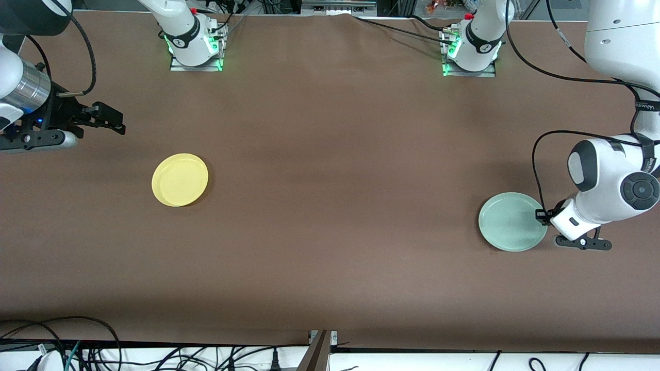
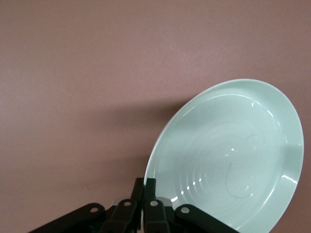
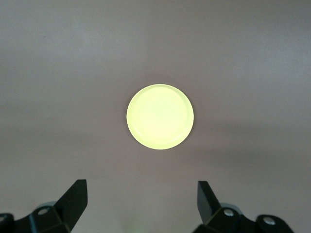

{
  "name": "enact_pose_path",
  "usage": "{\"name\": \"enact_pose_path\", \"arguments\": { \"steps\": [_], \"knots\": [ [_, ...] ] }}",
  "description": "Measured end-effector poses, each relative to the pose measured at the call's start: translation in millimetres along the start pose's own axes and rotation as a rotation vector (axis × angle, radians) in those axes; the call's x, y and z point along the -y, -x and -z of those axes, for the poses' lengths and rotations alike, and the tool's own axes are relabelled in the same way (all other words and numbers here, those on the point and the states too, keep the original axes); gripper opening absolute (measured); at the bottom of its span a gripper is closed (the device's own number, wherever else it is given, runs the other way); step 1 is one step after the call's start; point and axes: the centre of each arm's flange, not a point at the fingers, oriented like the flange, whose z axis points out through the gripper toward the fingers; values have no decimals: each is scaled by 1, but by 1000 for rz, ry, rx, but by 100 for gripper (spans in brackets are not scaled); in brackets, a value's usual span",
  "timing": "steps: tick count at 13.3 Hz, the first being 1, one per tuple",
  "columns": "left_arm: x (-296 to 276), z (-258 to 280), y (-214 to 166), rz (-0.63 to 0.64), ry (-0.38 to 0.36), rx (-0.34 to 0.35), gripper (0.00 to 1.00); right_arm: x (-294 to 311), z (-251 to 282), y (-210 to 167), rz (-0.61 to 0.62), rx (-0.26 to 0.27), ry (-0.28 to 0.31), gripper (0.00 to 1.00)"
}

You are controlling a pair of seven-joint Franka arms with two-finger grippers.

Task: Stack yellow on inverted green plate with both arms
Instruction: 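Lift the green plate with the left gripper and flip it over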

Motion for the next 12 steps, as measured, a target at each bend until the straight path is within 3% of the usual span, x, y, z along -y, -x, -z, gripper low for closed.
{"name": "enact_pose_path", "arguments": {
  "steps": [5,8,12],
  "knots": [
    [-74,88,-38,-169,-121,-16,3,0,0,0,0,0,0,100],
    [-142,127,-47,-247,-270,-21,3,0,0,0,0,0,0,100],
    [-256,168,-31,-270,-459,-1,3,0,0,0,0,0,0,100]
  ]
}}
